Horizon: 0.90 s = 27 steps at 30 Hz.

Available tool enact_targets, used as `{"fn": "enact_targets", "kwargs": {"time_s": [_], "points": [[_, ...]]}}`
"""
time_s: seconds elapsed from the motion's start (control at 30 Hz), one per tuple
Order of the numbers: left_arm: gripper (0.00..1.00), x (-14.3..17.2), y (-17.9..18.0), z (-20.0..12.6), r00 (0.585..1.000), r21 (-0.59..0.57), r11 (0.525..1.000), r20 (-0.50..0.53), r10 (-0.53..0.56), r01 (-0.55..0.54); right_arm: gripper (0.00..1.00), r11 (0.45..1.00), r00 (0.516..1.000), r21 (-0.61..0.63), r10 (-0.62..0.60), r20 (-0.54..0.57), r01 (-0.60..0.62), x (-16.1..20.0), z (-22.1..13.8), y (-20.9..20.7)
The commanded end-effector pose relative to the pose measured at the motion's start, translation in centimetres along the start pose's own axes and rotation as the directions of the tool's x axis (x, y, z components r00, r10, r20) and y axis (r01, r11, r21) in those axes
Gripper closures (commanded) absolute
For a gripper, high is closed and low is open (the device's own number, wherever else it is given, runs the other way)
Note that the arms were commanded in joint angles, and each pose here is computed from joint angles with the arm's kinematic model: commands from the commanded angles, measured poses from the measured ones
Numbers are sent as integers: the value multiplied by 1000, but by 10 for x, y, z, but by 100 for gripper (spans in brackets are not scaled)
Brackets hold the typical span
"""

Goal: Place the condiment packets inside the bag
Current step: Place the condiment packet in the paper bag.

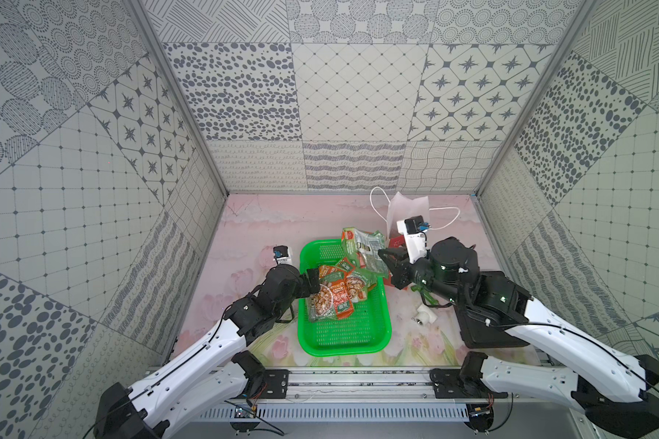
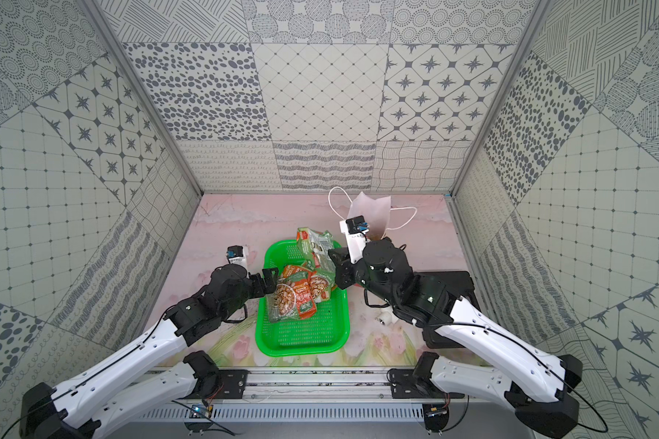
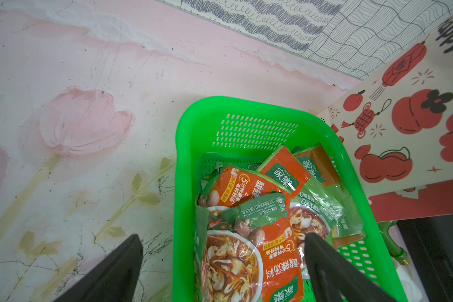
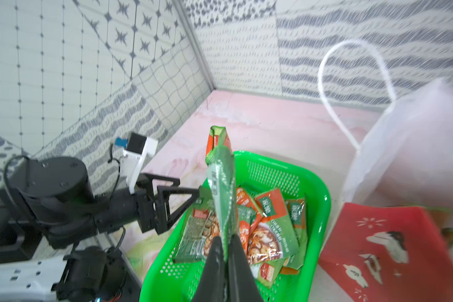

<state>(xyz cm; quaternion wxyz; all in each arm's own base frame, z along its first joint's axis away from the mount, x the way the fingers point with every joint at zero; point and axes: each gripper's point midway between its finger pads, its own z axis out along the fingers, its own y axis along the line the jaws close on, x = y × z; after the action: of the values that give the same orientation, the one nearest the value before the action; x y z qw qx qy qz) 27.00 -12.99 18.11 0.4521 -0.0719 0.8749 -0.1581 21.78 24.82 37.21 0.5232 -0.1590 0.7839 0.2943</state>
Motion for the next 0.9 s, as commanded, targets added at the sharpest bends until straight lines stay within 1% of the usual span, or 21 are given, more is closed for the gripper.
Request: {"fn": "enact_targets", "kwargs": {"time_s": [0.0,0.13,0.27,0.33,0.4,0.53,0.6,0.67,0.77,0.87], "points": [[1,4,-6,4,999,23,1000,-33,13,-12,100,989,981,145,-7,193,-22,-53,-32,-25],[4,7,-8,8,998,22,999,-55,24,-23,100,965,957,256,-19,289,-58,-77,-57,-47],[8,11,-10,14,996,20,999,-82,32,-30,100,912,938,399,-51,343,-97,-89,-74,-72],[10,12,-11,15,995,22,999,-91,34,-32,100,880,935,465,-79,345,-97,-90,-76,-82],[12,13,-11,17,994,21,999,-98,39,-37,100,846,940,526,-110,324,-82,-90,-72,-90],[15,15,-11,19,993,13,999,-111,45,-44,100,793,959,607,-134,250,-48,-83,-57,-107],[17,16,-11,21,992,8,999,-118,48,-48,100,787,972,615,-109,209,-44,-77,-45,-116],[19,17,-12,22,991,7,999,-126,52,-52,100,794,983,606,-59,173,-59,-69,-34,-128],[20,18,-13,22,990,10,999,-127,55,-54,100,814,993,575,21,118,-86,-56,-15,-142],[22,17,-12,22,990,8,998,-128,57,-57,100,836,996,541,60,69,-87,-46,-2,-143]]}}
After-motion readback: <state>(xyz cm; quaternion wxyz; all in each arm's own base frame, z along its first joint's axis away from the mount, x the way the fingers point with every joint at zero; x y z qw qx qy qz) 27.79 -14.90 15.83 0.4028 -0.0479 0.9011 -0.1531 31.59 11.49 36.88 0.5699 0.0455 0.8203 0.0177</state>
